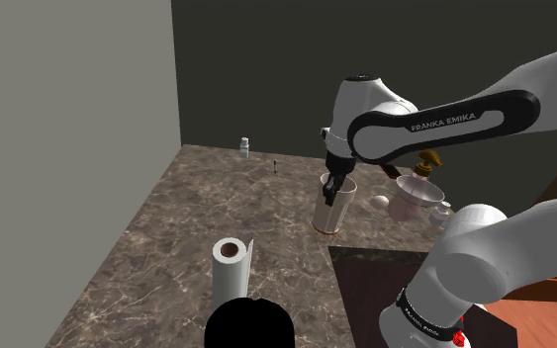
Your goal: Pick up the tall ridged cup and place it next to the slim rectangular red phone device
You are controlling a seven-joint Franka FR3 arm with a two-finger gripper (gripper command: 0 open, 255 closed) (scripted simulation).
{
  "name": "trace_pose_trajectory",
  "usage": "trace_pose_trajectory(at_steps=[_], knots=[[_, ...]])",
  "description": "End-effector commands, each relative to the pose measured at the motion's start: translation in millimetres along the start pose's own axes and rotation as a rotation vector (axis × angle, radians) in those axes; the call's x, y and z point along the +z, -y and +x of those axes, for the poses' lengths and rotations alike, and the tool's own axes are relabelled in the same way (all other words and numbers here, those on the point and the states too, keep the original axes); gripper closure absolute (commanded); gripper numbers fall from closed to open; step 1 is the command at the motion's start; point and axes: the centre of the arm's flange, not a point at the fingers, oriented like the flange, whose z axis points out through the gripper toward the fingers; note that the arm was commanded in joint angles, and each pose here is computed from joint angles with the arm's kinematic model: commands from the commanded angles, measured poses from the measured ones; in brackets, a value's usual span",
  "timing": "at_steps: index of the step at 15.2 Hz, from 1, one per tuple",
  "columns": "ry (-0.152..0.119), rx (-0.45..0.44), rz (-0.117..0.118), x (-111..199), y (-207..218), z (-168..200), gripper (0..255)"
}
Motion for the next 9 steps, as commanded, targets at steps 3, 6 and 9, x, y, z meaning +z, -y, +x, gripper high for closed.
trace_pose_trajectory(at_steps=[3,6,9], knots=[[0.000,0.000,0.000,-22.4,-3.7,-0.7,255],[0.000,0.000,0.000,-38.1,-5.5,-1.1,255],[0.000,0.000,0.000,-53.9,-7.2,-1.4,255]])
